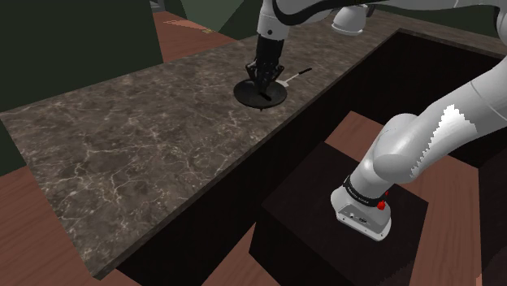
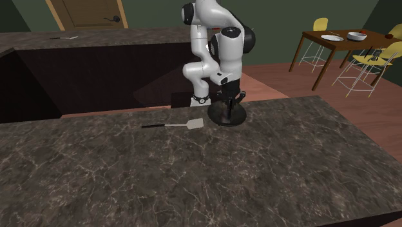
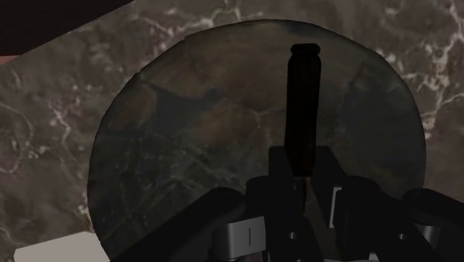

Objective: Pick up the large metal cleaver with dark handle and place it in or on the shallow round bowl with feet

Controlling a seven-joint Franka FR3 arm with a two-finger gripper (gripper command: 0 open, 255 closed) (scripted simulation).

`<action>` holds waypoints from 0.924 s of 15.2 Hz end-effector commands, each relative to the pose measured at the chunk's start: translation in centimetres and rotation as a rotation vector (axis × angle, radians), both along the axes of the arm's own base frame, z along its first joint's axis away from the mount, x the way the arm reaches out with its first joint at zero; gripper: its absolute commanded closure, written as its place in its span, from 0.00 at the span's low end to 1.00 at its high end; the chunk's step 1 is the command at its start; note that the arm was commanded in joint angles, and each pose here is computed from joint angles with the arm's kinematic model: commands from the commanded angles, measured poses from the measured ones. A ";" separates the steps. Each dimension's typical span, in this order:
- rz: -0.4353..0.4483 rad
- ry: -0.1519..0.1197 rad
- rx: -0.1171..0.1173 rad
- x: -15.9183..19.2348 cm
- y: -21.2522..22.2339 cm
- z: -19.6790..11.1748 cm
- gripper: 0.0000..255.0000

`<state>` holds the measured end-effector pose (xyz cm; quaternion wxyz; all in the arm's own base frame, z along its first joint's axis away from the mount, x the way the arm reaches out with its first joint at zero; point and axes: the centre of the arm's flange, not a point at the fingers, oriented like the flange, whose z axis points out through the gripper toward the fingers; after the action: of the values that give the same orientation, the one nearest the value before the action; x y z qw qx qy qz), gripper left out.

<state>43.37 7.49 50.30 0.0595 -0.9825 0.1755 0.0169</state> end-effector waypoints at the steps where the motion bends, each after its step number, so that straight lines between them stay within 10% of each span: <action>1: 0.000 0.000 0.000 0.0 0.0 -0.1 1.00; 5: 0.000 0.000 0.000 0.0 0.0 -0.1 1.00; 6: 0.000 0.000 0.000 0.0 0.0 -0.1 0.00; 14: 0.000 0.000 0.000 0.1 -0.5 3.8 0.00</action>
<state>43.65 7.19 52.90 0.0597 -0.9825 0.1755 0.0161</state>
